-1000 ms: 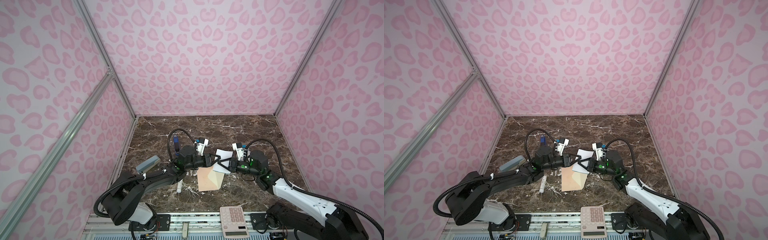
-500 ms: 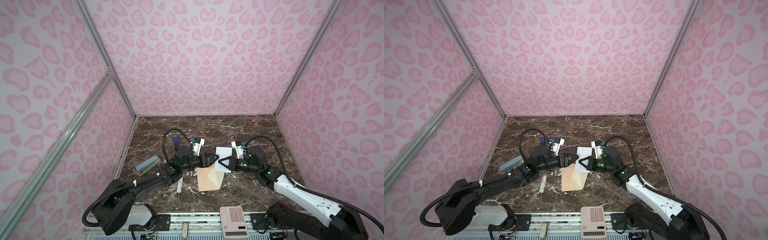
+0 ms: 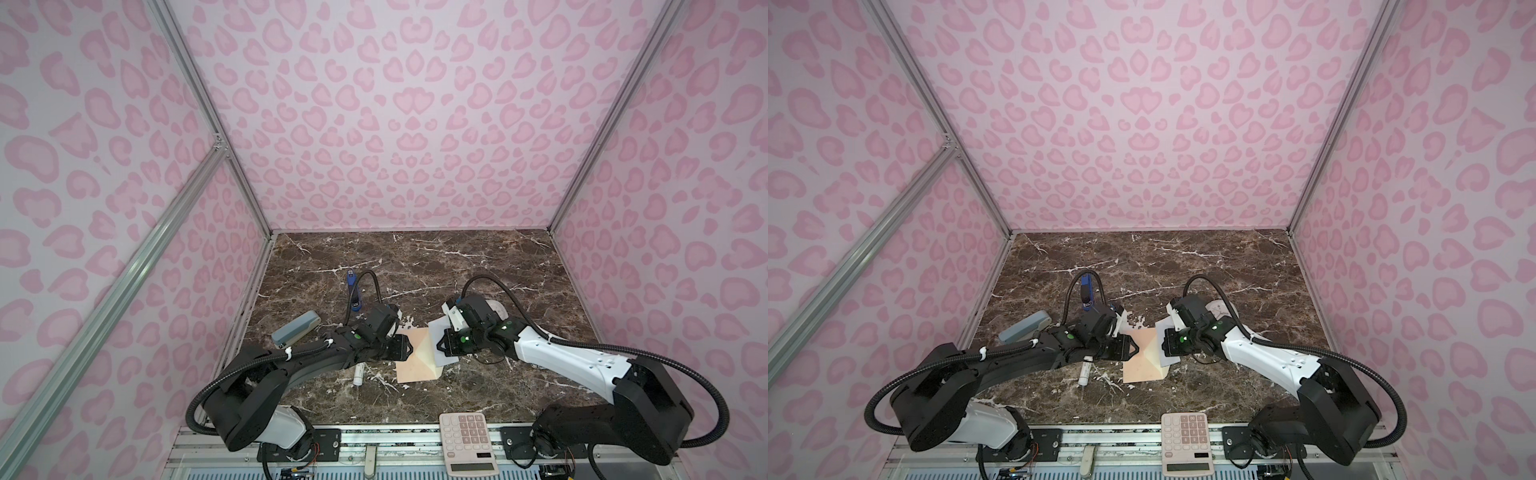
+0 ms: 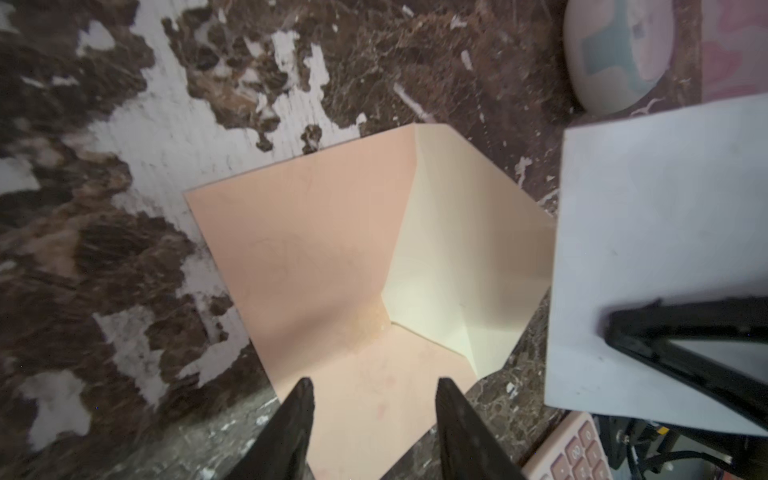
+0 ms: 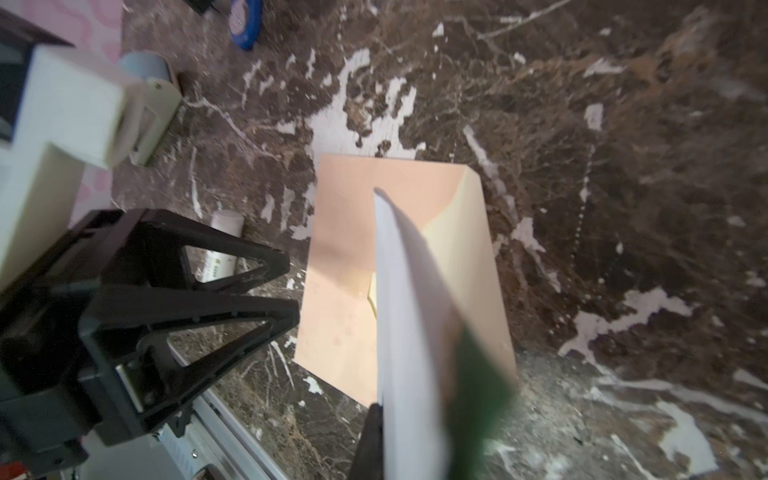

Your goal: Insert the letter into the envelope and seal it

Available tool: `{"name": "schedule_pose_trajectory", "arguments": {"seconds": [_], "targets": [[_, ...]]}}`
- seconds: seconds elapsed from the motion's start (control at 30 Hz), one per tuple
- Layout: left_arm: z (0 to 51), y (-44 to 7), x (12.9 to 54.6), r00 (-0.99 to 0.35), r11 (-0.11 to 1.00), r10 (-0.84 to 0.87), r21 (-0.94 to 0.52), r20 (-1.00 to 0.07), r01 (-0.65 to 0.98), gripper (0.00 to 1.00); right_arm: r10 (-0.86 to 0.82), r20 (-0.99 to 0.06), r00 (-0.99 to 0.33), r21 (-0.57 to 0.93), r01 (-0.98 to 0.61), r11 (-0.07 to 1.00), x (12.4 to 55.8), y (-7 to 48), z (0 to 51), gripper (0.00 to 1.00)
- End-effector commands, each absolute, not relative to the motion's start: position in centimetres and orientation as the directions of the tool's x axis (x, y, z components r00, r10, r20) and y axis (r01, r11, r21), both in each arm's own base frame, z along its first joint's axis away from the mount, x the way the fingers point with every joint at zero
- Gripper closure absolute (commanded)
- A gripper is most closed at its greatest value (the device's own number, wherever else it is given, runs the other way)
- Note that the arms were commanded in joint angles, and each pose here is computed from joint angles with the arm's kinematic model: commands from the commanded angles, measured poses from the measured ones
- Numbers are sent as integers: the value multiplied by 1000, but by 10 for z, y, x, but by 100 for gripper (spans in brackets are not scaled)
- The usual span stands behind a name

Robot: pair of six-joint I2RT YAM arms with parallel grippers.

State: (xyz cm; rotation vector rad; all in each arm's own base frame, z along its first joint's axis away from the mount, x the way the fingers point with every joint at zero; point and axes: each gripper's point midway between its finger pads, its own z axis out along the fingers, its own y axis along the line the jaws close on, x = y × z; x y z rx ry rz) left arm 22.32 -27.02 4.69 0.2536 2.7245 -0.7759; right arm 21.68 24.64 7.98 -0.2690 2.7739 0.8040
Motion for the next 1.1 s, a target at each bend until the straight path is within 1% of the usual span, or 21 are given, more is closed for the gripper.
{"name": "schedule_pose_trajectory", "arguments": {"seconds": [0.0,0.13,0.53,0.87,1.07], "targets": [[36,-269,220,-945,847,117,-466,-306,256,52,-155,-285,-946,424,-270,864,217,239,68,100],[26,-271,219,-951,849,133,-463,-278,254,52,-175,-293,-940,389,-284,876,219,234,61,100],[1,-267,208,-968,862,144,-455,-204,224,56,-158,-328,-931,367,-280,887,226,233,46,100],[-8,-261,202,-973,869,151,-445,-175,215,58,-149,-430,-891,291,-293,911,236,215,56,100],[-8,-262,202,-973,869,153,-445,-174,216,58,-158,-411,-898,289,-293,911,229,213,42,100]]}}
